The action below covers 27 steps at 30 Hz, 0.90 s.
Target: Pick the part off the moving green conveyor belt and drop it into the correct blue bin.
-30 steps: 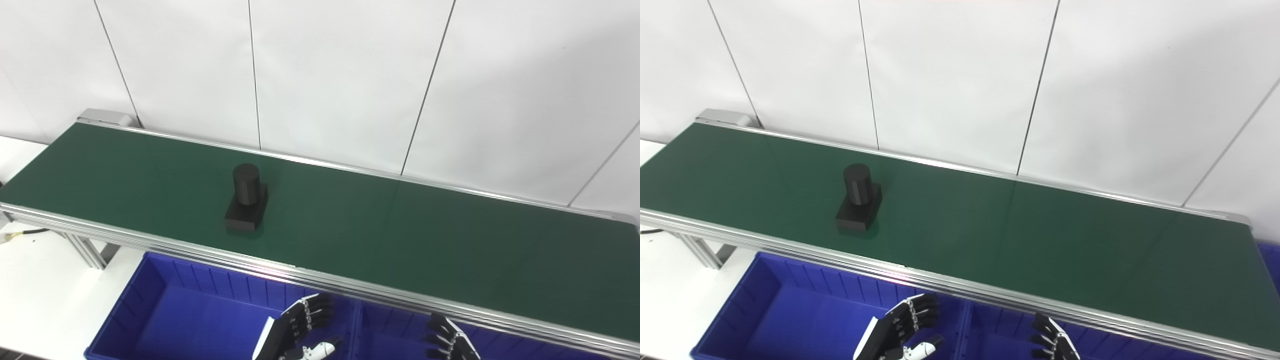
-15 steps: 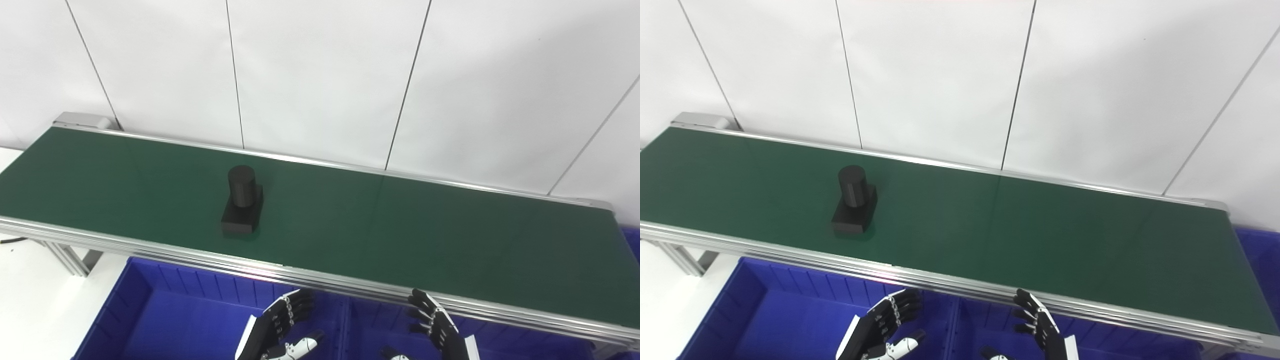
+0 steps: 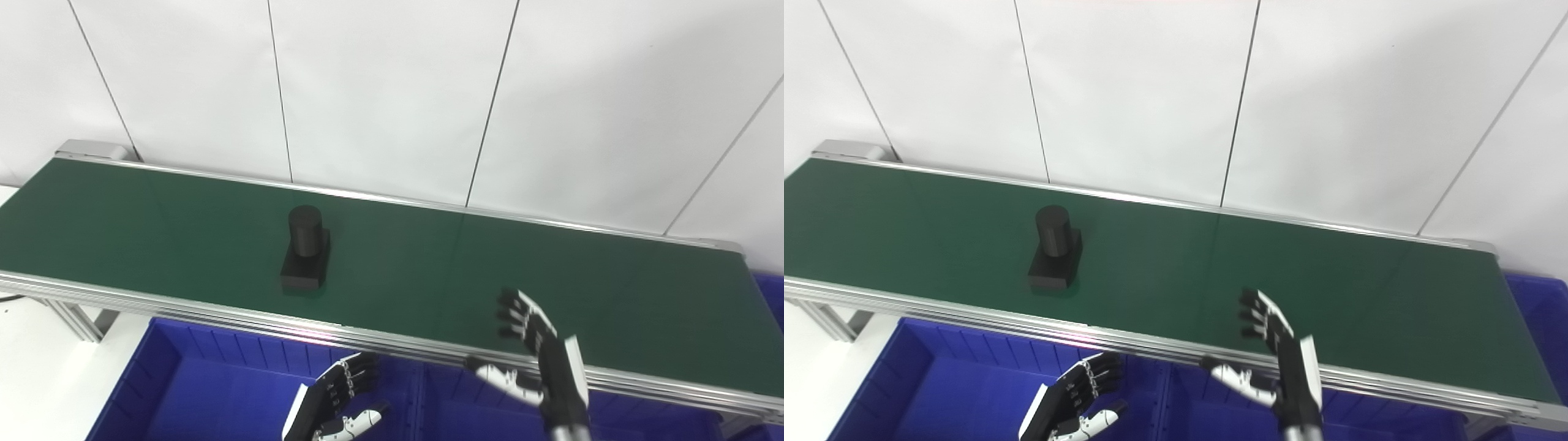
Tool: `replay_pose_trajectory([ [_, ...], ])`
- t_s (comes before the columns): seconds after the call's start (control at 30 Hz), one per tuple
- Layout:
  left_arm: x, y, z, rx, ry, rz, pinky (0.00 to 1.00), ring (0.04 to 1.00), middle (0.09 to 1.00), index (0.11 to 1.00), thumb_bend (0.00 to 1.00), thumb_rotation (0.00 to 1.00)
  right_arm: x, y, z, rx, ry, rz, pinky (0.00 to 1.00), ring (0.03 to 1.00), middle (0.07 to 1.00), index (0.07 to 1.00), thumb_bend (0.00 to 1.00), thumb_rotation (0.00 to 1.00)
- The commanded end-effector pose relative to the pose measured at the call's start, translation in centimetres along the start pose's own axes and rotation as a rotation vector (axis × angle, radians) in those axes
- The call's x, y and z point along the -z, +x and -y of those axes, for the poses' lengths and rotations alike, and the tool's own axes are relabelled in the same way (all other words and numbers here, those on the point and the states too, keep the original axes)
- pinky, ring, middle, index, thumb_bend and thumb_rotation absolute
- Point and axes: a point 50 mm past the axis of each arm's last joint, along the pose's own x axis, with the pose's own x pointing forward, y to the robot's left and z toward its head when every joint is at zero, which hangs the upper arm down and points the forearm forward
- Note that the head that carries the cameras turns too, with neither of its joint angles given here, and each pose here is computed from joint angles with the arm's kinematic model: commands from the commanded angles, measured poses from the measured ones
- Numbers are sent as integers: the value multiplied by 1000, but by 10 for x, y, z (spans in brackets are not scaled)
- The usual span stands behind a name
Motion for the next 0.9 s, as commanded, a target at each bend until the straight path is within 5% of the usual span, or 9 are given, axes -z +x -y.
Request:
replay_pose_trajectory([
  [0.0, -8, 7, 4, 10, -3, 59, 749, 747, 763, 741, 490, 0, -19, 26, 4, 0, -18, 63, 640, 756, 805, 826, 748, 192],
  [0.2, -7, 7, 6, 6, -17, 59, 750, 750, 766, 740, 492, 0, -32, 58, 8, -28, -84, 89, 642, 763, 812, 841, 754, 220],
  [0.47, -7, 13, 6, 21, -12, 59, 747, 750, 765, 741, 480, 0, -47, 111, 11, -113, -139, 79, 786, 869, 906, 933, 798, 287],
  [0.87, -14, 14, 12, 42, -24, 86, 704, 725, 741, 718, 493, 0, -42, 173, 7, -161, -203, 42, 802, 882, 924, 953, 827, 275],
])
